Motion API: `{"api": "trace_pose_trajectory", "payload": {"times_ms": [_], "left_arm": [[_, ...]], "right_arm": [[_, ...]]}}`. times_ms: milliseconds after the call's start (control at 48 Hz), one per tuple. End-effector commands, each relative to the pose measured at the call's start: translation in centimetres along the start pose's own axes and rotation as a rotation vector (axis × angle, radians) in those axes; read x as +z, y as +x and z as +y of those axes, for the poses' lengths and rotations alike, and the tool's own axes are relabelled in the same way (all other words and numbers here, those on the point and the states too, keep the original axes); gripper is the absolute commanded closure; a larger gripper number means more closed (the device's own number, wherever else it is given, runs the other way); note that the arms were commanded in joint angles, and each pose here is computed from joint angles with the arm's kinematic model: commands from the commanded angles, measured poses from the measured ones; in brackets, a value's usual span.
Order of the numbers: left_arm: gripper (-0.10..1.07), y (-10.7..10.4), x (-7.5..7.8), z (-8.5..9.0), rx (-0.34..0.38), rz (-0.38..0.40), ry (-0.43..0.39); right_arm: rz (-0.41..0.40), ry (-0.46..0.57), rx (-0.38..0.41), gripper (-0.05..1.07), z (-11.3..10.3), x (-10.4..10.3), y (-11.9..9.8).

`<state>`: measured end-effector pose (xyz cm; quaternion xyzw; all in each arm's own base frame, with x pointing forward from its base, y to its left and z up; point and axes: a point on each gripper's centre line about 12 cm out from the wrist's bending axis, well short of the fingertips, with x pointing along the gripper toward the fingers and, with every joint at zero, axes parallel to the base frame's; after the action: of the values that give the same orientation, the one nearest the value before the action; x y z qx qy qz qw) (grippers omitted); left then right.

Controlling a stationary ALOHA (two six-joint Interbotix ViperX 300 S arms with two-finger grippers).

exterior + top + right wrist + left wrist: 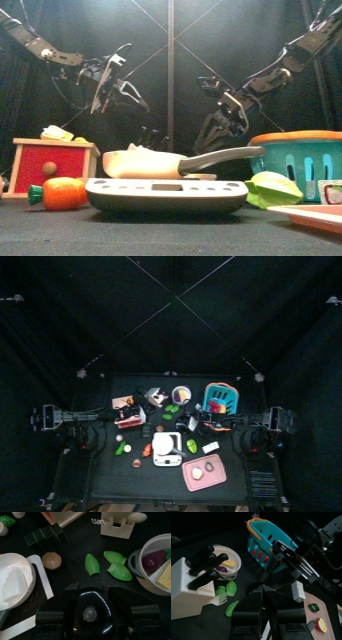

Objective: Grab corn husk

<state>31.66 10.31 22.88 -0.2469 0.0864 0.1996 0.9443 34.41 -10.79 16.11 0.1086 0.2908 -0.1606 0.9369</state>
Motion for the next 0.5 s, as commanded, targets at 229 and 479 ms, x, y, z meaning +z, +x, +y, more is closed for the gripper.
{"api": "trace_pose_trajectory", "payload": {"times_ms": [229,479], "left_arm": [[0.48,-3.8,-0.2,-0.3,-0.077,-0.053,0.133],[0.48,-6.9,-0.1,-0.3,-0.106,-0.096,0.174]], "right_arm": [[0.125,-0.088,-0.052,0.22,-1.1,2.1,4.5],[0.154,-0.064,-0.086,0.15,-2.4,3.1,6.5]]}}
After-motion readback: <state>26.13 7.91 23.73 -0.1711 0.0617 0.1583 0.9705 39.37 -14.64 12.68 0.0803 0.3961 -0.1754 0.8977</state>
